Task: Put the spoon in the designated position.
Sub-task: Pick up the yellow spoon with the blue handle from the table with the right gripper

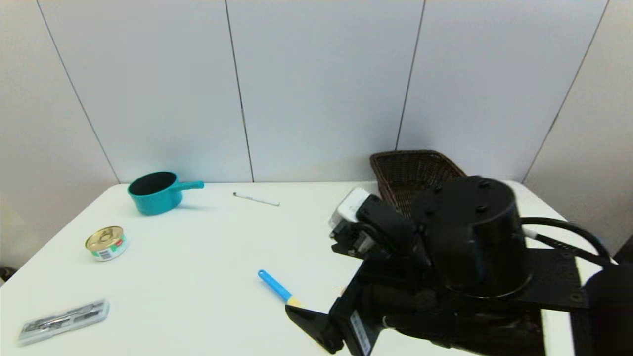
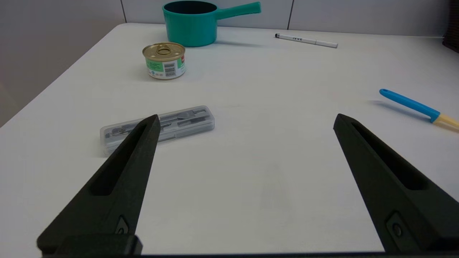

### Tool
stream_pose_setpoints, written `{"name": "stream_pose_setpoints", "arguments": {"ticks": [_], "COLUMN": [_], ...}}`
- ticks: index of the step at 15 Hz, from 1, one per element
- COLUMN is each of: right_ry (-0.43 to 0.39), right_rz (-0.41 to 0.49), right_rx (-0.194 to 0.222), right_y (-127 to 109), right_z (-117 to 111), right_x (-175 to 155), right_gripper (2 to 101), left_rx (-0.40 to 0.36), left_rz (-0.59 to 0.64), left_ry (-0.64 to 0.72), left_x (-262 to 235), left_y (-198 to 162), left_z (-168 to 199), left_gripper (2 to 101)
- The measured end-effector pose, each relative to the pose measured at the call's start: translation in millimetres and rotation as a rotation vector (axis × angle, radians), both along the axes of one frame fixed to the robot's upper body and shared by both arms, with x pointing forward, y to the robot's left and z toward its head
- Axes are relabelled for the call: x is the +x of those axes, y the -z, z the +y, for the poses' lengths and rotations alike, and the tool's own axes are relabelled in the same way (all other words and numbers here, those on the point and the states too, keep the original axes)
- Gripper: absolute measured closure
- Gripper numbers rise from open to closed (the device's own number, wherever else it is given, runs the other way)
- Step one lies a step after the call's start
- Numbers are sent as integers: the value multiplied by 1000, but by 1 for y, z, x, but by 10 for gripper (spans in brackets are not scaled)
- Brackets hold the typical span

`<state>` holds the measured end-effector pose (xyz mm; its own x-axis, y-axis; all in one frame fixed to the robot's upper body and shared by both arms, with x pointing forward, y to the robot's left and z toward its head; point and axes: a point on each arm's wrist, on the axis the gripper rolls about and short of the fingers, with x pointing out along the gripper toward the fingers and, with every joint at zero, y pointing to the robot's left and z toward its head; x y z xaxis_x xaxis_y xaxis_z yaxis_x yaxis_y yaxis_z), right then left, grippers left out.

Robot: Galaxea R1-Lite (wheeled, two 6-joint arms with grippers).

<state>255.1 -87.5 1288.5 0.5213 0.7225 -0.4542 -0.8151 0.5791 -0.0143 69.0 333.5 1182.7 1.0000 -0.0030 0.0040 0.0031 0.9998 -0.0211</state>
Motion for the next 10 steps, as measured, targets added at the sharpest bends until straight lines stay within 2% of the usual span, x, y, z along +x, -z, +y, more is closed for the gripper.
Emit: {"name": "stream_pose_setpoints", "arguments": {"ticks": [2, 4, 6, 10], "right_ry": [72, 147, 193, 184], "right_rz": [46, 81, 85, 67], "right_rx": [-33, -42, -78, -104], "right_y": [17, 29, 40, 45], "right_z": [14, 24, 28, 34], "right_x": [2, -2, -8, -9], "right_gripper": [50, 50, 50, 50], "left_rx": [0, 0, 0, 0], "left_rz": [0, 0, 0, 0], "left_ry": [0, 0, 0, 0], "left_x": [0, 0, 0, 0], "left_y": [0, 0, 0, 0], "left_z": [0, 0, 0, 0], "left_gripper": [54, 54, 54, 54]}}
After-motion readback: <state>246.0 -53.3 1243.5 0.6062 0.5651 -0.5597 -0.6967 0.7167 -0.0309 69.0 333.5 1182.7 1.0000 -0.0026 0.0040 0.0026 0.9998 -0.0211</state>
